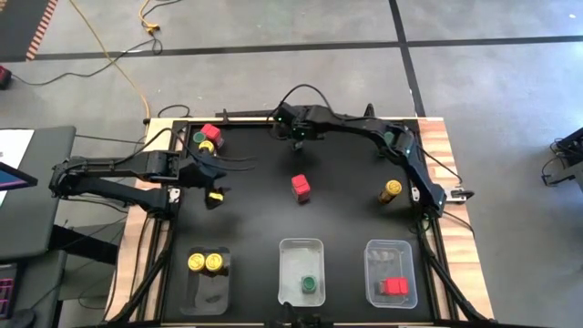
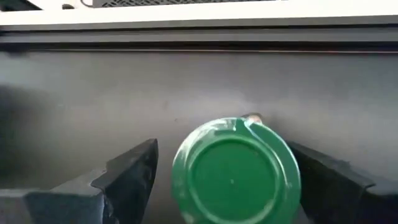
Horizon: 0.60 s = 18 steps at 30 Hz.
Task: Sort spices by type
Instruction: Put the center green seasoning bottle into the white bin
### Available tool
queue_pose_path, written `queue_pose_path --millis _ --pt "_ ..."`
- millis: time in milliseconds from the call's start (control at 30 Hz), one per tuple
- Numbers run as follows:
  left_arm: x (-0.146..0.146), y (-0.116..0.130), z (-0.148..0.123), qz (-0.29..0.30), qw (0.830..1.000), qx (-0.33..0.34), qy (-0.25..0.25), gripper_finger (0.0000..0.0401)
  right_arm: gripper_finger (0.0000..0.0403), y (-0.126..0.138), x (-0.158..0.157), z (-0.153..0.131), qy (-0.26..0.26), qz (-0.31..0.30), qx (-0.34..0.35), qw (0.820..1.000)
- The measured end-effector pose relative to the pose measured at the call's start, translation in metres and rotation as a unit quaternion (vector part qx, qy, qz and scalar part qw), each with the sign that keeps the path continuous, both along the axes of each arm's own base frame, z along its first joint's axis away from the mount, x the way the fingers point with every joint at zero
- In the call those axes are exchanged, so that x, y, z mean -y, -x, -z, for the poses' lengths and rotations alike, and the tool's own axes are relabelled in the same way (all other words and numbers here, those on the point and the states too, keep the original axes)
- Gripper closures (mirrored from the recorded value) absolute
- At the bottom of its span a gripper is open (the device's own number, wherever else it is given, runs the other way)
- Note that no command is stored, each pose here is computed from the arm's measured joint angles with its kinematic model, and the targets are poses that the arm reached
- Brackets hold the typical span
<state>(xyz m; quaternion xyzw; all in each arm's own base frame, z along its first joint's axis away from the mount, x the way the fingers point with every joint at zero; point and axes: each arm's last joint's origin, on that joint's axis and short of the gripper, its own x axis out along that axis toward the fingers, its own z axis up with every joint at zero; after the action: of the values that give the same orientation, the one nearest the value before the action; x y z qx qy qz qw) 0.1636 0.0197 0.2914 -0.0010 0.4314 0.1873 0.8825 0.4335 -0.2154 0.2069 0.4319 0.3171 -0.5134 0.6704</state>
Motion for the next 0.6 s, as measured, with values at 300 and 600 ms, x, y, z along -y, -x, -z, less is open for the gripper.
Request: queue_pose_path --millis 300,600 --pt "0.0001 0.0031 0.0022 0.010 1.000 -0.025 -0.008 0.0081 0.0074 0.0005 0.0024 0.0043 0.020 -0.001 -0.021 1.000" --pt "0.0000 0.0027 0.0019 0.008 1.000 -0.022 -0.009 0.0081 0.0170 0.0024 0.0004 0.0053 0.024 -0.053 -0.056 0.997"
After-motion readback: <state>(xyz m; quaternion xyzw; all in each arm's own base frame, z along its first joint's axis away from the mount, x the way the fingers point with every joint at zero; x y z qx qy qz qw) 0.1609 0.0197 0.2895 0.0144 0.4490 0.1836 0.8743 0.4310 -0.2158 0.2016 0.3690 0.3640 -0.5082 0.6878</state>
